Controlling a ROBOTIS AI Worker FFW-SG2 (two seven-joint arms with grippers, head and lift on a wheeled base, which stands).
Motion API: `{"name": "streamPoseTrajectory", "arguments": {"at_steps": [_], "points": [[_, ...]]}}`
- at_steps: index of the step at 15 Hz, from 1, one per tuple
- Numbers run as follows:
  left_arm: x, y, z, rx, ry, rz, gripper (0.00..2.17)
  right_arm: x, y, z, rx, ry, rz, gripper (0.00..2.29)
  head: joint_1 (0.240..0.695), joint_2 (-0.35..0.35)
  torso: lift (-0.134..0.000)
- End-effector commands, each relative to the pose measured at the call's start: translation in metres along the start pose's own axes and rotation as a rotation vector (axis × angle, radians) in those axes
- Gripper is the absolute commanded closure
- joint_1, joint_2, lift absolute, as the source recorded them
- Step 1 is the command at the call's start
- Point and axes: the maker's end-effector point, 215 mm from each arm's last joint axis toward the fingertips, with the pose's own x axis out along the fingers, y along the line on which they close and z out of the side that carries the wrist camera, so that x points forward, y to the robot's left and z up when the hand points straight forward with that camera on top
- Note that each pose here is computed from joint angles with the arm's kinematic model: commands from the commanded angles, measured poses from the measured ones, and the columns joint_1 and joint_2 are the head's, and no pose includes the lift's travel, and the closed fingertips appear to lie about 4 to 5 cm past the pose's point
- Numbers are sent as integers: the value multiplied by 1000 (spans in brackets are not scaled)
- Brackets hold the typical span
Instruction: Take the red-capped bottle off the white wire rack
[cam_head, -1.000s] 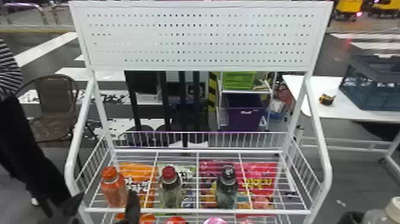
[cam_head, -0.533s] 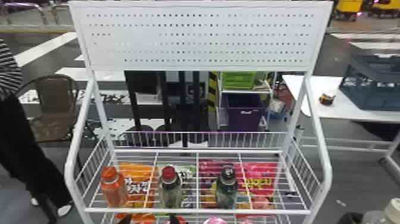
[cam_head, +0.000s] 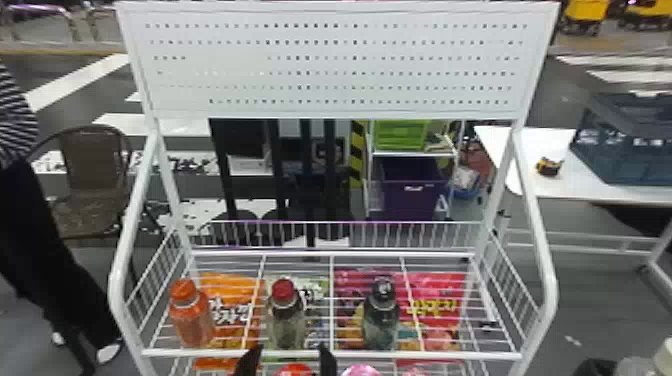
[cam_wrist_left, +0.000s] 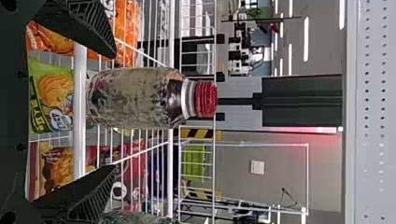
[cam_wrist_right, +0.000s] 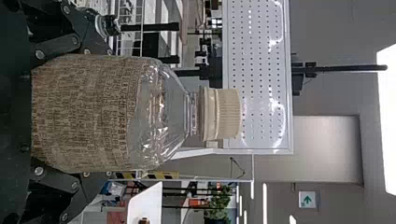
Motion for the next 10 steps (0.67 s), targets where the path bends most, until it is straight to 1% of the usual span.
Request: {"name": "streamPoseTrajectory", "arguments": {"at_steps": [1, 5, 10], "points": [[17, 0, 1, 8, -8, 9, 39, -1, -2, 2, 4, -8, -2, 836, 499, 0, 0], [42, 9, 13, 15, -33, 33, 39, -3, -4, 3, -1, -11, -6, 836, 499, 0, 0], [67, 23, 8, 19, -23, 56, 39, -6, -7, 6, -4, -25, -10, 836, 499, 0, 0]]}}
